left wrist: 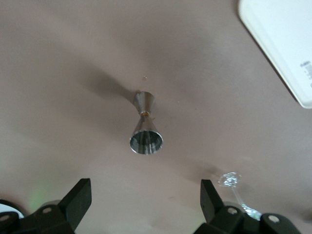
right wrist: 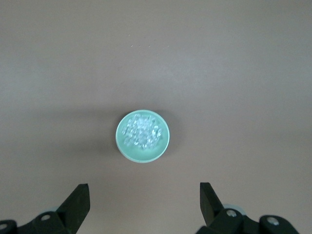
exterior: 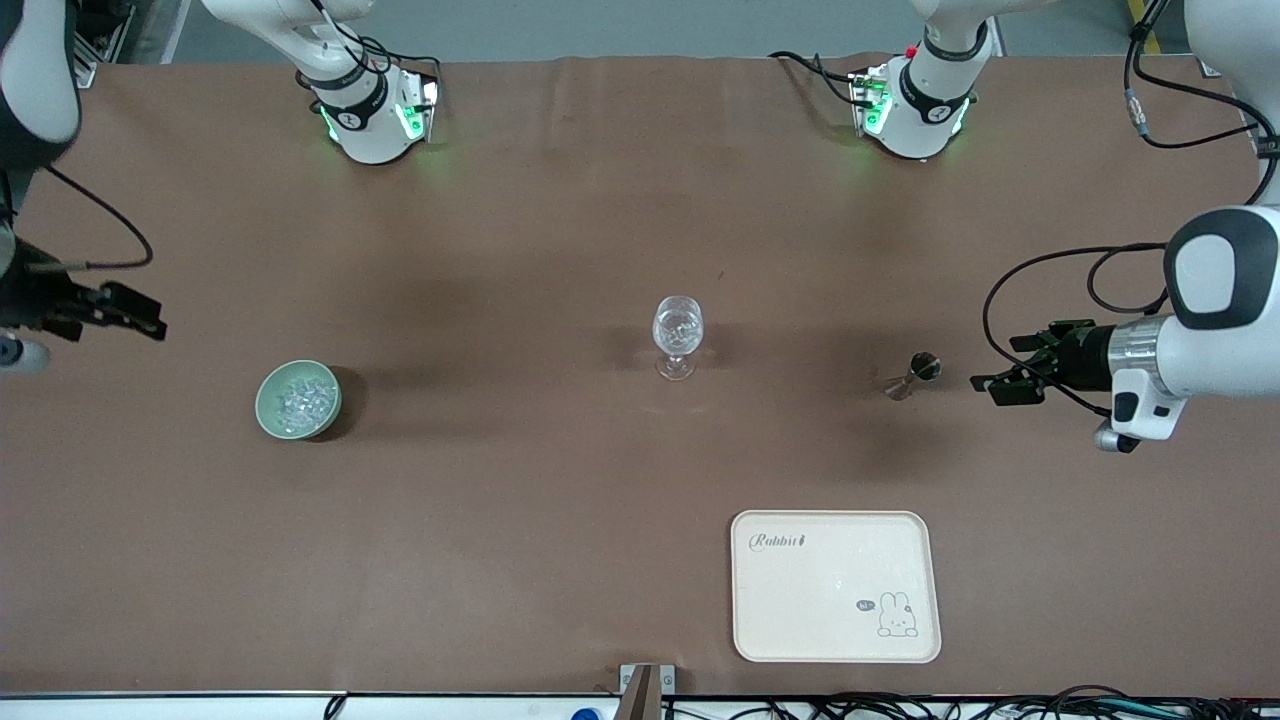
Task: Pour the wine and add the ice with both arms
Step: 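Reach the right gripper to the ice bowl while the left gripper grasps the jigger, then lower the right gripper into the green bowl and grasp an ice cube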
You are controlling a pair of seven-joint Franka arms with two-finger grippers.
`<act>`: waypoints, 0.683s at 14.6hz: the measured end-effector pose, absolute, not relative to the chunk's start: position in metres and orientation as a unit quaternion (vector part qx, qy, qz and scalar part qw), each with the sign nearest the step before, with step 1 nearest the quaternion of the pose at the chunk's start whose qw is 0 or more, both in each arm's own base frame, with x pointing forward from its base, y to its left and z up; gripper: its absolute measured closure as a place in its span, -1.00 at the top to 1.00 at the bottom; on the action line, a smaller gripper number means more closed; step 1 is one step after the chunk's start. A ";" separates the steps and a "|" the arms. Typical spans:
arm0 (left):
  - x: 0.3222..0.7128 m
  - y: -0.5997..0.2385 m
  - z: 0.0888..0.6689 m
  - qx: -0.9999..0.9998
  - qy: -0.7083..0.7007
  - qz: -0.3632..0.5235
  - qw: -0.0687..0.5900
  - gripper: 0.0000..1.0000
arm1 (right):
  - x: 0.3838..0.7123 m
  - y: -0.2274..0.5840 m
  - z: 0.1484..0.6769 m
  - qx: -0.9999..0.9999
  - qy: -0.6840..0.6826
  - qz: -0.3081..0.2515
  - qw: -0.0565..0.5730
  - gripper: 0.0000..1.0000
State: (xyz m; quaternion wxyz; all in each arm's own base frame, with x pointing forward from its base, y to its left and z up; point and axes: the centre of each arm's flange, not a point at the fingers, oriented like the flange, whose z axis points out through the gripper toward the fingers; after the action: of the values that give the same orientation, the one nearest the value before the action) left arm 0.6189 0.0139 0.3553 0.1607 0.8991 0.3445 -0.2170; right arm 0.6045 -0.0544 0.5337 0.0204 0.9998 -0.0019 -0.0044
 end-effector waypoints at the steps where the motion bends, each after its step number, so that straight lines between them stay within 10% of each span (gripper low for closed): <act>1: 0.618 0.024 0.341 0.887 0.360 -0.231 0.175 0.96 | 0.613 -0.059 0.518 1.000 -0.005 -0.005 0.022 0.99; 10: 0.609 0.057 0.214 0.785 0.447 -0.335 0.270 0.89 | 0.636 -0.077 0.376 0.999 -0.013 -0.022 0.030 0.97</act>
State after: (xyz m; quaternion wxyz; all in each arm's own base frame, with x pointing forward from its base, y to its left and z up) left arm 0.6092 0.0571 0.2136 0.2699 0.7847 0.4465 -0.3347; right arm 0.6363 -0.0767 0.3759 0.0303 0.9992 -0.0132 -0.0222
